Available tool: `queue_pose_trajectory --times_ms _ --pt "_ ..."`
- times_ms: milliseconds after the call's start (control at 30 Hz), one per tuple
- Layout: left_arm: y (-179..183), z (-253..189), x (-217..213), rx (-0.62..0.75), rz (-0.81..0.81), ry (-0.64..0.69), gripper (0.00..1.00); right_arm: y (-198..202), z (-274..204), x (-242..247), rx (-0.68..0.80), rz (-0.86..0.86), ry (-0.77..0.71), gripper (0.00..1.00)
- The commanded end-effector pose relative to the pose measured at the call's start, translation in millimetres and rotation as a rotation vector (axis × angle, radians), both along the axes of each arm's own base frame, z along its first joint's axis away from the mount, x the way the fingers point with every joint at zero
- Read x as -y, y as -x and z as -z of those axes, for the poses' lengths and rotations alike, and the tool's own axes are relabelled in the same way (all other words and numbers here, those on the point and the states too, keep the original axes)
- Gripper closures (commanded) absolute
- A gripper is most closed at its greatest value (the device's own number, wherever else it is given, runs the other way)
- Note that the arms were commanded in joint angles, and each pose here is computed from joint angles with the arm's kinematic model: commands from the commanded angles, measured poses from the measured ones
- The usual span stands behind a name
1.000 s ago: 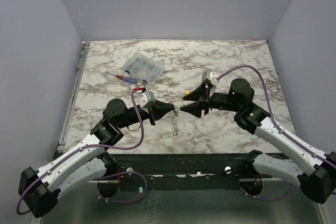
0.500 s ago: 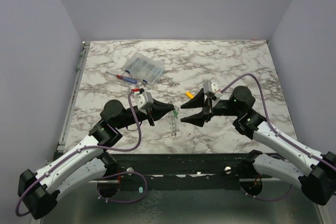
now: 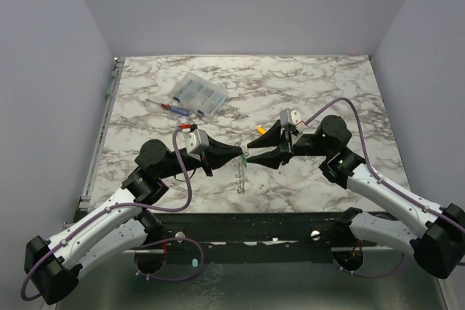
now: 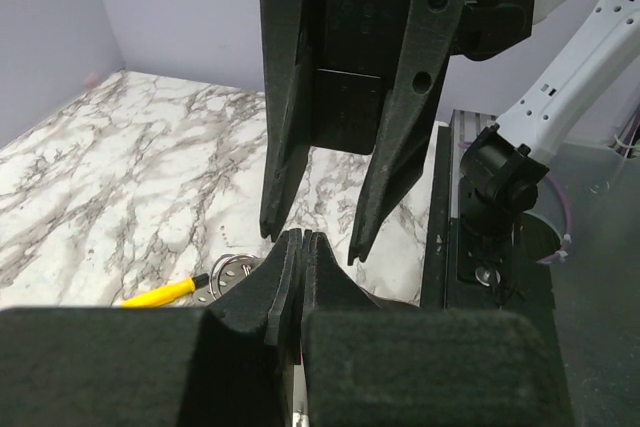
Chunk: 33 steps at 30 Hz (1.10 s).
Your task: Put the keys on the keyring
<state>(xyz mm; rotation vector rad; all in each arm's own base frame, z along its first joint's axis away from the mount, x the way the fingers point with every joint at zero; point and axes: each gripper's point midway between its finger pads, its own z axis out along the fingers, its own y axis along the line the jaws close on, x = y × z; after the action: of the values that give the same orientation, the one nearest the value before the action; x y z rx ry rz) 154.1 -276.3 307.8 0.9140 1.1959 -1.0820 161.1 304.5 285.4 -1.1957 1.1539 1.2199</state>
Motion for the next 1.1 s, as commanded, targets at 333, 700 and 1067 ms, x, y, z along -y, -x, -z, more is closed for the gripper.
queue_pose_trajectory --times_ms 333,700,1067 --pt "7.8 -10.5 -0.4 0.033 0.029 0.039 1.00 14.1 -21.4 -7.3 0.003 -0.105 -0.074 0.70" --pt "8.0 -12.4 -1.7 0.039 0.024 0.045 1.00 14.9 -15.1 -12.9 -0.013 -0.121 -0.060 0.71" --pt "7.9 -12.9 -2.0 0.039 0.022 0.046 1.00 13.2 -11.1 -16.2 -0.021 -0.118 -0.052 0.74"
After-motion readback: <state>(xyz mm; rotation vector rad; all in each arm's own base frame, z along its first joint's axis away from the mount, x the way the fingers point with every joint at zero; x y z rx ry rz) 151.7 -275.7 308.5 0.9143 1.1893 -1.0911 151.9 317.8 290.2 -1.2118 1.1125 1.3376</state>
